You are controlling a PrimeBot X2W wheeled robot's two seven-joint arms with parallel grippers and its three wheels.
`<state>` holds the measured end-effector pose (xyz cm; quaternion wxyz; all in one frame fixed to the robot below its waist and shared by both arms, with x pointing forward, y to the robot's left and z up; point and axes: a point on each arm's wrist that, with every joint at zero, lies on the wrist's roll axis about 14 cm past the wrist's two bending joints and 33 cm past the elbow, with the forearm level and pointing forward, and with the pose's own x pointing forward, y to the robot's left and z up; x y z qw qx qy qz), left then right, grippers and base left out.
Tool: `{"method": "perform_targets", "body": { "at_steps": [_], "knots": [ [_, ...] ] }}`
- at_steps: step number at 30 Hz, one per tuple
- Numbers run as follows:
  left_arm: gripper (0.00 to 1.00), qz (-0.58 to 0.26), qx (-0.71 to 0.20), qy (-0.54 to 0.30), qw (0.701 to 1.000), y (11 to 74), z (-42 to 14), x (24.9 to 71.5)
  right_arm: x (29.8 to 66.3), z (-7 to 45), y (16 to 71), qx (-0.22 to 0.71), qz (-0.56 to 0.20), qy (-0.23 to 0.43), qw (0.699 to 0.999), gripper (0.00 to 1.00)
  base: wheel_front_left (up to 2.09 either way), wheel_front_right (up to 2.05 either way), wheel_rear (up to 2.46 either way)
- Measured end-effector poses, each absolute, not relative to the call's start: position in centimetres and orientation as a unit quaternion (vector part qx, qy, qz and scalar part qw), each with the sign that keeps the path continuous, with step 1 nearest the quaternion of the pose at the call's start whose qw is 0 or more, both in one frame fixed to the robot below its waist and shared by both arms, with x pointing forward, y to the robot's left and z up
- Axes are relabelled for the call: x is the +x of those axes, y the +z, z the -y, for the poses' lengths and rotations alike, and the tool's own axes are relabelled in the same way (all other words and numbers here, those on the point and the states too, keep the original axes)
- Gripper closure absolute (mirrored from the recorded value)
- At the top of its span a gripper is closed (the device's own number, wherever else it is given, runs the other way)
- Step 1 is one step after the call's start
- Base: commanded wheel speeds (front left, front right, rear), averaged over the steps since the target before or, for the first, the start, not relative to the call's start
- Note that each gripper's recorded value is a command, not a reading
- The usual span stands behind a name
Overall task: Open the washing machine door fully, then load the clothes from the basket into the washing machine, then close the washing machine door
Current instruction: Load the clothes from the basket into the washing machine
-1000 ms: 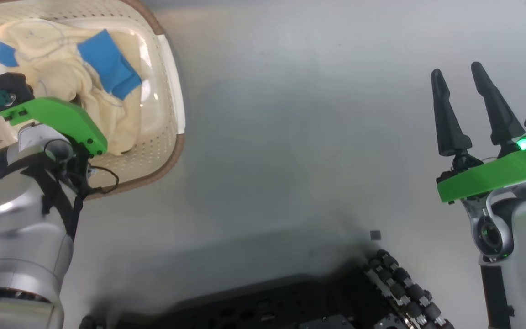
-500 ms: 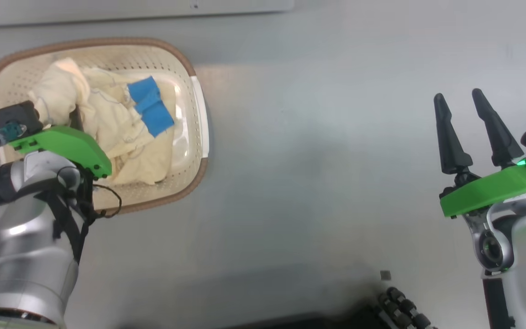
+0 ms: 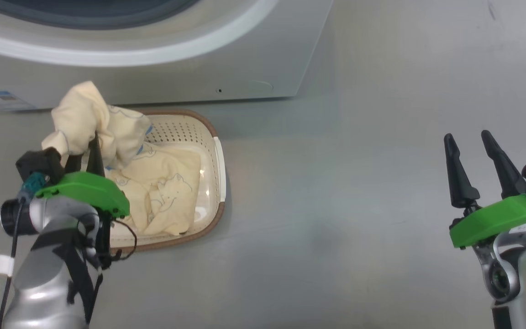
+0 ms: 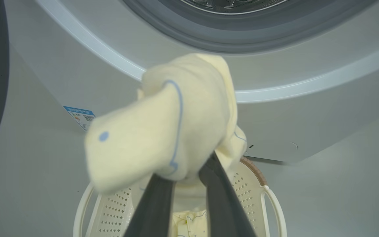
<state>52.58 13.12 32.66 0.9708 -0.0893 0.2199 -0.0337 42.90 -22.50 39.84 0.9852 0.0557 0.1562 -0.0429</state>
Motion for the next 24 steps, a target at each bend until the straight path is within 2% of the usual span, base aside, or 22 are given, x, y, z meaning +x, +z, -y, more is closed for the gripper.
{"method": "perform_targets", "body": {
  "at_steps": [14,24],
  "knots": [
    [1.00,-0.106,-0.079,-0.018,0.991,42.3,-15.5,44.2,39.4,21.5,47.5,0.021,-0.085,-0.021,0.996,0.00,0.00,0.00,0.00],
    [1.00,-0.078,-0.076,-0.016,0.994,46.0,-16.1,39.7,37.3,19.4,50.8,0.008,-0.044,0.010,0.999,0.00,0.00,0.00,0.00]
  ]
}}
